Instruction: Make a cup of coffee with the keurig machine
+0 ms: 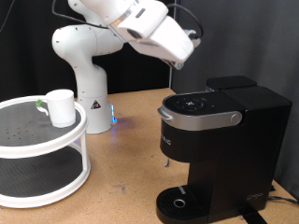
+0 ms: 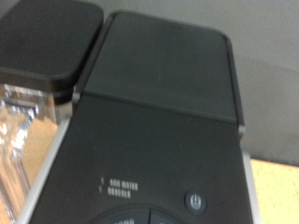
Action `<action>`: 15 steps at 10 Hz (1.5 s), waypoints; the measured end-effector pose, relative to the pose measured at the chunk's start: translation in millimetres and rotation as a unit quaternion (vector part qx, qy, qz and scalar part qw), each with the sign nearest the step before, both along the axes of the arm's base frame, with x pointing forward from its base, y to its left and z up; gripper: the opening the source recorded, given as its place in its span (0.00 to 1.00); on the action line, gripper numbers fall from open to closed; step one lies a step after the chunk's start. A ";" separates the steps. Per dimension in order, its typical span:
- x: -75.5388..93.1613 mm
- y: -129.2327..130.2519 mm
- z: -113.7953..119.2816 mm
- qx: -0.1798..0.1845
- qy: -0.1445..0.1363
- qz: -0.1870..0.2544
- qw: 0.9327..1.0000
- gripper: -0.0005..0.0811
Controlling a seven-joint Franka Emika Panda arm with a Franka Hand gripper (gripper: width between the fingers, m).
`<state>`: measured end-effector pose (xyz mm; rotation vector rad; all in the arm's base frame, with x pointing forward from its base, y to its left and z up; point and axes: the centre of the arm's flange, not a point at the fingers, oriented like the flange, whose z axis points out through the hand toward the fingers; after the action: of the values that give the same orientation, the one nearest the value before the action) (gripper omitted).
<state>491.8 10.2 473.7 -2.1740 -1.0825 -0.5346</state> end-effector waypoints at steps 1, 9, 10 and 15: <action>0.1 0.2 6.6 0.005 0.002 0.005 1.000 0.01; -25.2 -11.0 -15.8 0.006 0.095 -0.239 0.966 0.01; -25.5 -10.0 -17.1 0.005 0.098 -0.234 0.967 0.01; -25.2 -6.5 -23.1 0.038 0.044 -0.327 0.943 0.01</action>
<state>466.6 3.6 450.6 -2.4388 -0.2572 -0.7399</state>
